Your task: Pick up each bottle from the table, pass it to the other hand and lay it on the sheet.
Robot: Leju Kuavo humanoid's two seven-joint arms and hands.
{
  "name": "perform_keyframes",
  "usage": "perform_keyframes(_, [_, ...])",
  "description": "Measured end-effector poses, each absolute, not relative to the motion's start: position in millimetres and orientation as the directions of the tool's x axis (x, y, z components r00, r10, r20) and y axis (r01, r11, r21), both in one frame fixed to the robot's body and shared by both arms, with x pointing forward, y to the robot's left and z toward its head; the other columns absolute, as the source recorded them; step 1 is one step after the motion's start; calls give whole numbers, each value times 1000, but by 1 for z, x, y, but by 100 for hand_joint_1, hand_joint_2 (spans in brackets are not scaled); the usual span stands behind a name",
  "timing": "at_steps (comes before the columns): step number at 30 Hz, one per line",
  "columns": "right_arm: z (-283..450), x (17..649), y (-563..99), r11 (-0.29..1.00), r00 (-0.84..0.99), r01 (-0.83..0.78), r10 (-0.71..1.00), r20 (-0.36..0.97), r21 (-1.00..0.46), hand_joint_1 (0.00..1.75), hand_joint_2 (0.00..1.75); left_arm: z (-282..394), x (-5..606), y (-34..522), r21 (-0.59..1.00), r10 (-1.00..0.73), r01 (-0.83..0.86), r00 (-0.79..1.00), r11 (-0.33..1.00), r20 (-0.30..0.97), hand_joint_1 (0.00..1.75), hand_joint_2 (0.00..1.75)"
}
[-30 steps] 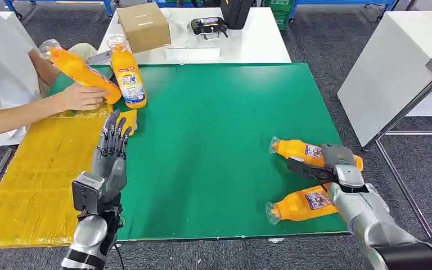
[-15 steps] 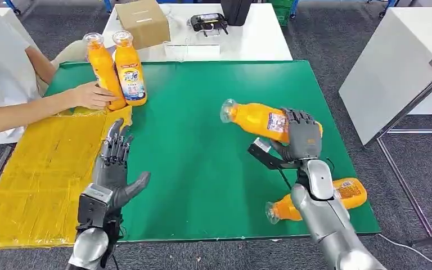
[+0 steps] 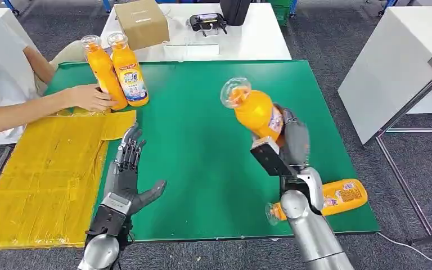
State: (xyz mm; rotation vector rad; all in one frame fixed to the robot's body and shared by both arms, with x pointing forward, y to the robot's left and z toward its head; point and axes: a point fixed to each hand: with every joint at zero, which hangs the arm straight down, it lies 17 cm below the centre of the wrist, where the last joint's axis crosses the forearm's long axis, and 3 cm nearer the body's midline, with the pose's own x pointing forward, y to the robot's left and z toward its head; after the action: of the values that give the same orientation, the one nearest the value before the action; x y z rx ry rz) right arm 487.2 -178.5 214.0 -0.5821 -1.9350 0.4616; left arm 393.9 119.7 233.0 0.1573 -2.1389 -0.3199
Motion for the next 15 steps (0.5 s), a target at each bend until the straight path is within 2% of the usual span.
perform_keyframes(5, [192, 474, -103, 907, -381, -55, 368, 848, -418, 175, 175, 239, 391, 110, 314, -266, -20, -585, 949, 766, 0, 175])
perform_keyframes(12, [185, 448, -20, 888, -391, -297, 223, 893, -352, 175, 175, 240, 387, 99, 288, -226, 11, -592, 958, 773, 0, 175])
perform_keyframes(15, [185, 435, 9, 857, -418, -347, 223, 881, -382, 175, 175, 240, 386, 97, 266, -195, 34, -591, 963, 782, 0, 175])
